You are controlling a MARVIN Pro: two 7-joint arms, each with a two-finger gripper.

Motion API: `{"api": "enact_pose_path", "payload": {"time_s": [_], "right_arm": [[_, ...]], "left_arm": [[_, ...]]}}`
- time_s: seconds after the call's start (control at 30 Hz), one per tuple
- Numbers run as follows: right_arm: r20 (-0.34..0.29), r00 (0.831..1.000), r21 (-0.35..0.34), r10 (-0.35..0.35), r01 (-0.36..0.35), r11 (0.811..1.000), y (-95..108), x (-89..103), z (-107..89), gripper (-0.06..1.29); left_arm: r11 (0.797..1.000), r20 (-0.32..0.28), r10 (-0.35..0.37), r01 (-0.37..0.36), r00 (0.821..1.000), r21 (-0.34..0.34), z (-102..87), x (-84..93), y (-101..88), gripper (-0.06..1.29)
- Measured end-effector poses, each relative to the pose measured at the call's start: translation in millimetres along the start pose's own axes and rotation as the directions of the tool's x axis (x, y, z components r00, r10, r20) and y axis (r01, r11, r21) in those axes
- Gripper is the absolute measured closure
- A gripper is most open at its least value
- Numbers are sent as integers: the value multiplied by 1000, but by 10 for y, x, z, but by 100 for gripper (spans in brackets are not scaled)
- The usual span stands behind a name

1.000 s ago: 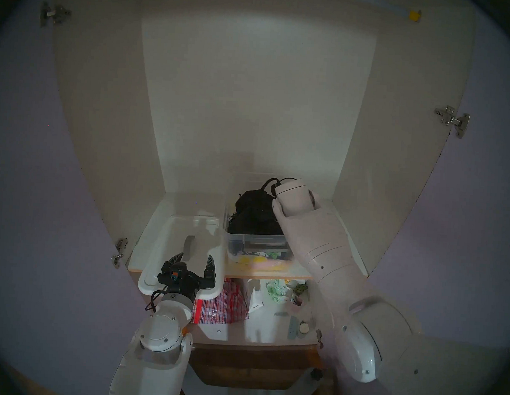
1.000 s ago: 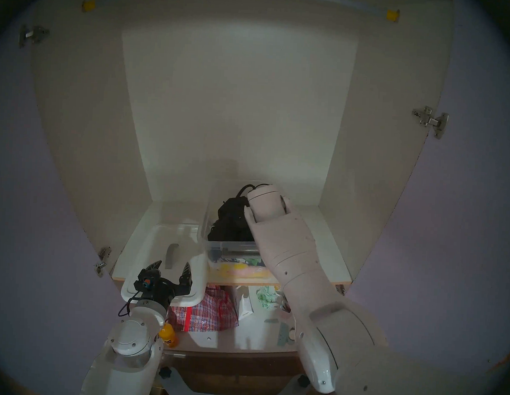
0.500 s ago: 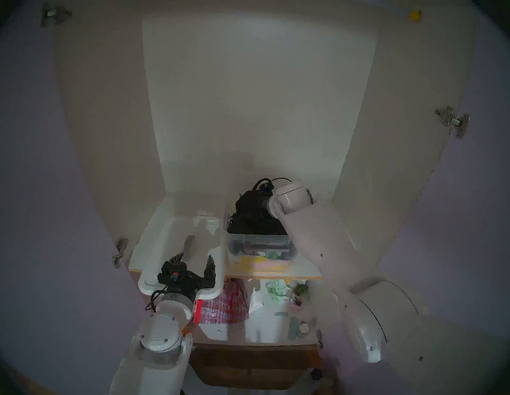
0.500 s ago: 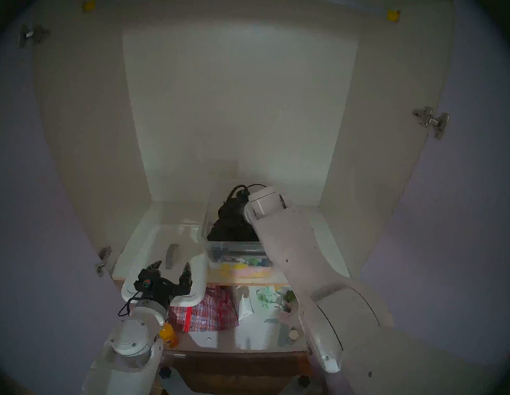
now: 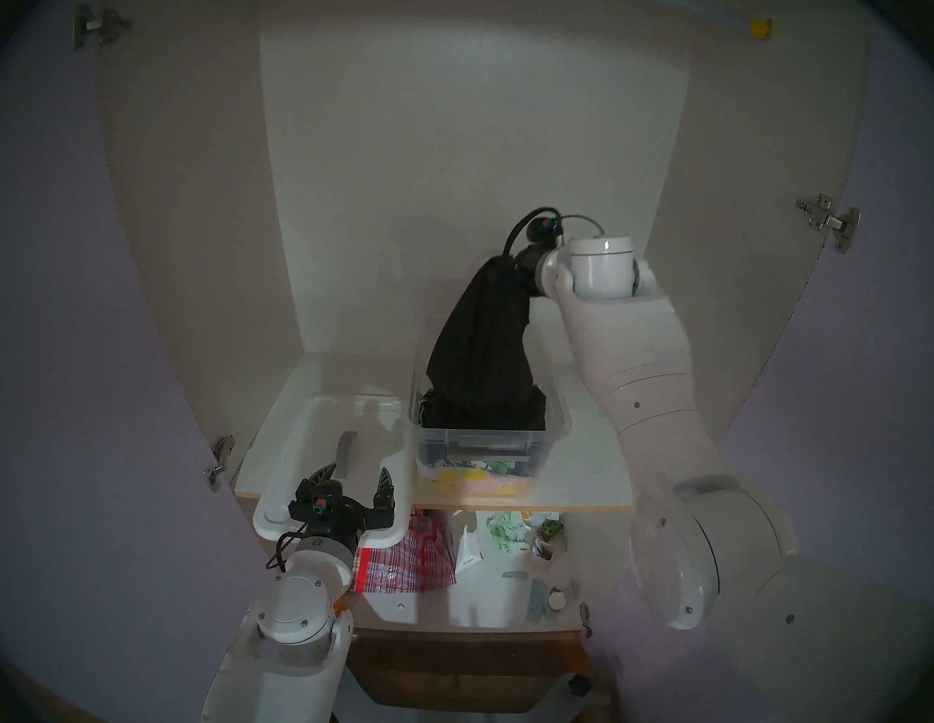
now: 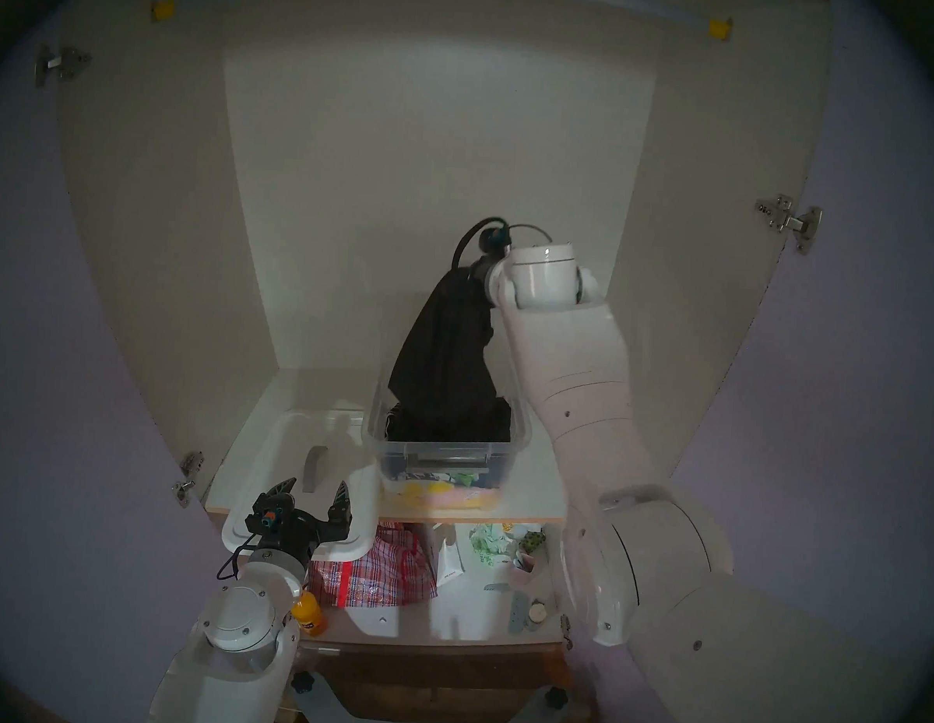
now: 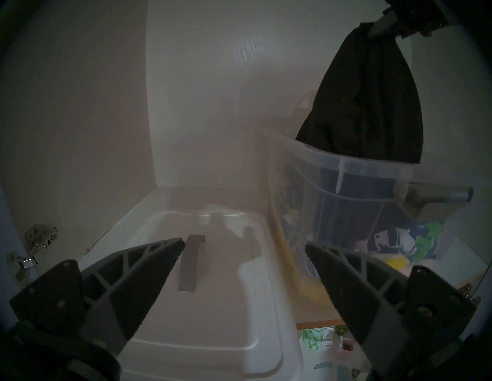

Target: Take clothing out of the storage bin and put the lid back on the bin

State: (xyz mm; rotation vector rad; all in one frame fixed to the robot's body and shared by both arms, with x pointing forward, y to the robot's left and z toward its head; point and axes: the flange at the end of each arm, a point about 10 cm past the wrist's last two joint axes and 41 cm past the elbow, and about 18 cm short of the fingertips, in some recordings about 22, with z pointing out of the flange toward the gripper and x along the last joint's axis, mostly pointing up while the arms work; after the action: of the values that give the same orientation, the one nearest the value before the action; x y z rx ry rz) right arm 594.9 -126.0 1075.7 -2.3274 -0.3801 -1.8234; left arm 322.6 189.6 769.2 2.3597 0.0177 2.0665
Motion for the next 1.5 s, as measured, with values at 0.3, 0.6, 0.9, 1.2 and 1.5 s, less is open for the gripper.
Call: {"api": "enact_pose_path", "payload": {"time_s": [0.3, 0.6, 0.9, 1.2, 1.5], "right_arm": [[32, 992, -234, 120, -110, 966, 724, 61, -152, 125], [-37, 993, -299, 110, -116, 947, 1117, 550, -191, 125], [-115, 988, -351, 103, -138, 926, 1421, 1096, -284, 125], [-215, 973, -397, 79, -161, 904, 1652, 1729, -522, 125], [-268, 963, -471, 20, -149, 870, 1848, 1917, -405, 125]], "left_arm": [[1000, -1, 0, 0, 1000, -1, -1, 2, 1, 0], [1000, 0, 0, 0, 1000, 0, 1, -2, 3, 0], [1000, 1, 0, 0, 1000, 0, 1, -3, 4, 0], [1000, 1, 0, 0, 1000, 1, 1, -3, 5, 0], [1000, 0, 0, 0, 1000, 0, -3, 2, 4, 0]]}}
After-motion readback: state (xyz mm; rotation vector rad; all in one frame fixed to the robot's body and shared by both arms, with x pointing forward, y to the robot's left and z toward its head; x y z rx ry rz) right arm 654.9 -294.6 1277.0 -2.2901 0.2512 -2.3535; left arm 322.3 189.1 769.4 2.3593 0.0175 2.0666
